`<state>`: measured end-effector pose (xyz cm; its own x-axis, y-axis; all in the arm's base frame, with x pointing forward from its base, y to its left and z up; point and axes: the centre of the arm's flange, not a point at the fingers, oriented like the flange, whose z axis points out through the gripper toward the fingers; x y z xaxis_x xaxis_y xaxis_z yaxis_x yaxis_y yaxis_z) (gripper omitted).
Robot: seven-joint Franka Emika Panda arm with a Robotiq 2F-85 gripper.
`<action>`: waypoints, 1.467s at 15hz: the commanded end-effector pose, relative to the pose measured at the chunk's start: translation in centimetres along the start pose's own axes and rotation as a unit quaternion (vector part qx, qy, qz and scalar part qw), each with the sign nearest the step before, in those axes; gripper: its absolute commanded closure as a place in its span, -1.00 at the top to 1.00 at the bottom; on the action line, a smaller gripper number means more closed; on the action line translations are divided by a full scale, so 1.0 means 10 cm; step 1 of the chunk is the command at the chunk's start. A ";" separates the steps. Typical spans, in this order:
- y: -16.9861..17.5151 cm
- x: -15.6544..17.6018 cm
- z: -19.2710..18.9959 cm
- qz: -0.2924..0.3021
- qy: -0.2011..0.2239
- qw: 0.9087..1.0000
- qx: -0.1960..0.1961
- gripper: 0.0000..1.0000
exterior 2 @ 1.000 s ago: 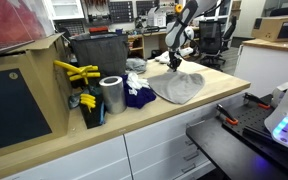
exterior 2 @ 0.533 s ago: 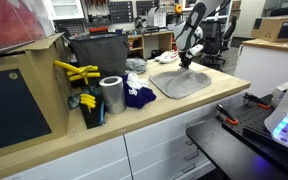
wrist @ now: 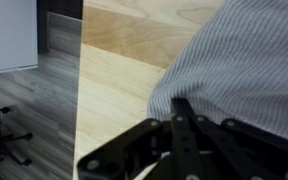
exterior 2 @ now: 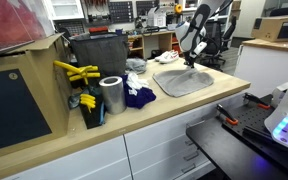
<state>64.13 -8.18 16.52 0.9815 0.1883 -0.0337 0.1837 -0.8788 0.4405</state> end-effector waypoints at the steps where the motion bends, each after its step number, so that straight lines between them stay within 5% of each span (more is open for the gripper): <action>1: 0.01 0.09 -0.37 0.017 0.024 0.999 -0.016 -1.00; 6: -0.09 -0.03 -0.96 0.027 0.025 0.999 0.032 -1.00; 11: -0.23 -0.49 -1.19 0.035 -0.046 0.993 0.105 -1.00; 12: -0.23 -0.62 -1.19 0.039 -0.064 0.990 0.116 -0.48; 14: -0.21 -0.85 -1.15 0.044 -0.094 0.986 0.128 -0.32; 22: 0.13 -1.63 -0.70 0.083 -0.182 0.972 0.121 0.87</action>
<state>50.85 -7.77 23.68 0.9582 -0.0625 -0.2791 0.0058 -0.9714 0.2373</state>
